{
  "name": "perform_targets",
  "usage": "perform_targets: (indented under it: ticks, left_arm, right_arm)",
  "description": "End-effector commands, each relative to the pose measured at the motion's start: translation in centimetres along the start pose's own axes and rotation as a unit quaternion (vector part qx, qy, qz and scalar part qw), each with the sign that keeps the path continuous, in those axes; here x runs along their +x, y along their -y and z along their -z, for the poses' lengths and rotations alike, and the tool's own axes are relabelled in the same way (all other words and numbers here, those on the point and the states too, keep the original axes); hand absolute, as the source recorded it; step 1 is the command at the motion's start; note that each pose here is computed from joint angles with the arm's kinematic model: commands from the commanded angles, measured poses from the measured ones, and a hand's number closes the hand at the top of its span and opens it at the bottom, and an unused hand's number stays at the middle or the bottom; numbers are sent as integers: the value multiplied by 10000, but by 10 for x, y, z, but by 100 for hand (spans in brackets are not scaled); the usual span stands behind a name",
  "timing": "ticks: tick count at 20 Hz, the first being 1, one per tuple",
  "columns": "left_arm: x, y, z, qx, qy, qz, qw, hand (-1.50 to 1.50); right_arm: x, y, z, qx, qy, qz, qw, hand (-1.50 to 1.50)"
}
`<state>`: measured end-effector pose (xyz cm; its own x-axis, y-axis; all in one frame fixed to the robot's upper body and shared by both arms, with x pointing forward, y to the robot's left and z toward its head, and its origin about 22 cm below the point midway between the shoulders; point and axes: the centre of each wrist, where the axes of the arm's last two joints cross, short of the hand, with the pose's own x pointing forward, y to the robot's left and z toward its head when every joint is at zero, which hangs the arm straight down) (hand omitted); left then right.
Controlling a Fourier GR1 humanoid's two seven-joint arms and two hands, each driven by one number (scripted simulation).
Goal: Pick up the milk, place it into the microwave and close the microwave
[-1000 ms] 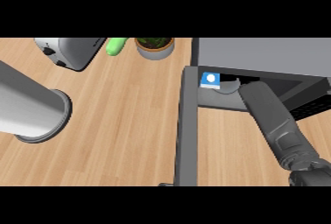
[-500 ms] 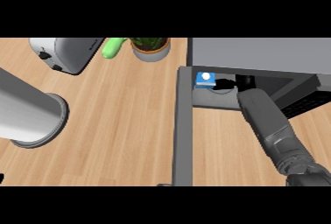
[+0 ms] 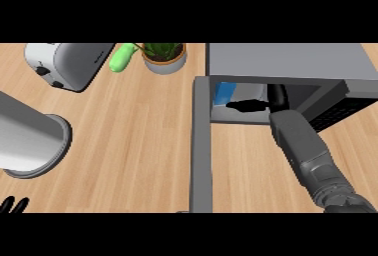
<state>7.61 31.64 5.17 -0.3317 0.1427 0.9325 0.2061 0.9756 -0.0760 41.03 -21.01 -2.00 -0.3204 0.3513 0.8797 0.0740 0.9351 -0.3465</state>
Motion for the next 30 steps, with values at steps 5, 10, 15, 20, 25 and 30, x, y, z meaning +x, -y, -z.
perform_targets:
  ticks: [5,10,15,20,25,30]
  left_arm:
    - [-12,24,32,-343,-77,87,9993,-150]
    - [-11,45,37,-572,-217,-67,9981,-150]
    - [-10,53,48,-915,-374,39,9951,-150]
    - [-25,69,71,-1388,-680,151,9879,150]
    - [-45,83,88,-1528,-750,206,9852,150]
    - [-58,100,134,-1832,-765,804,9768,150]
  right_arm:
    - [-27,-10,-45,247,-43,506,9984,-150]
    - [-44,-14,-84,394,-120,850,9955,-150]
    - [-53,-10,-119,408,-187,1095,9930,-150]
    - [-56,2,-156,409,-76,1342,9901,-150]
    - [-39,32,-187,334,21,1235,9918,-150]
    - [-15,73,-214,9,1,950,9955,-150]
